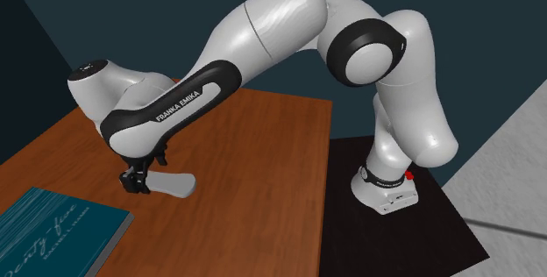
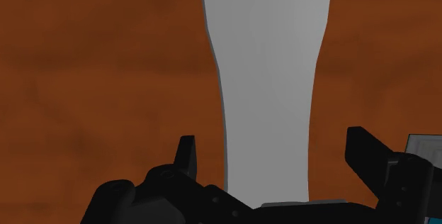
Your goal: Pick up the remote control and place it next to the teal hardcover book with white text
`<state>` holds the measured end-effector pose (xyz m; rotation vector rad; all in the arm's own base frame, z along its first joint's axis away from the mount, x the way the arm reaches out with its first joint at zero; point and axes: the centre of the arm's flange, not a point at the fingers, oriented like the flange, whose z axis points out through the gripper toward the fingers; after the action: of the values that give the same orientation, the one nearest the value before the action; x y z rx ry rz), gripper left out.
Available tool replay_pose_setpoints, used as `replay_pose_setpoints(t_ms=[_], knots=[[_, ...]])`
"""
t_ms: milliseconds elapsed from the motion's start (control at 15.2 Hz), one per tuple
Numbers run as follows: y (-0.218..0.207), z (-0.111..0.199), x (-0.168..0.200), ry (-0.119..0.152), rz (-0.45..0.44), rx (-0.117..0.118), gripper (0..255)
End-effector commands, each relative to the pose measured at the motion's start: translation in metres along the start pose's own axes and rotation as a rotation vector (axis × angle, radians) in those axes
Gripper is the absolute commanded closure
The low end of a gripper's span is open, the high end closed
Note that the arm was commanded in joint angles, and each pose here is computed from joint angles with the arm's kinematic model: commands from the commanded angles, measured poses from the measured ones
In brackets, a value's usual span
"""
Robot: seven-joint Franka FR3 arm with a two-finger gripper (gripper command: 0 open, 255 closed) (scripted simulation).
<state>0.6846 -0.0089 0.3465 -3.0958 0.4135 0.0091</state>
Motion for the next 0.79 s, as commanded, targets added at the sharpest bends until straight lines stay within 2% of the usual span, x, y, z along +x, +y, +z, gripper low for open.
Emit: replay_pose_setpoints(t_ms=[0,66,330,726], knots=[[0.0,0.0,0.0,0.0,0.0,0.0,0],[0.0,0.0,0.0,0.0,0.0,0.0,0],[0.0,-0.05,0.0,0.0,0.0,0.0,0],[0.0,-0.05,0.0,0.0,0.0,0.0,0]])
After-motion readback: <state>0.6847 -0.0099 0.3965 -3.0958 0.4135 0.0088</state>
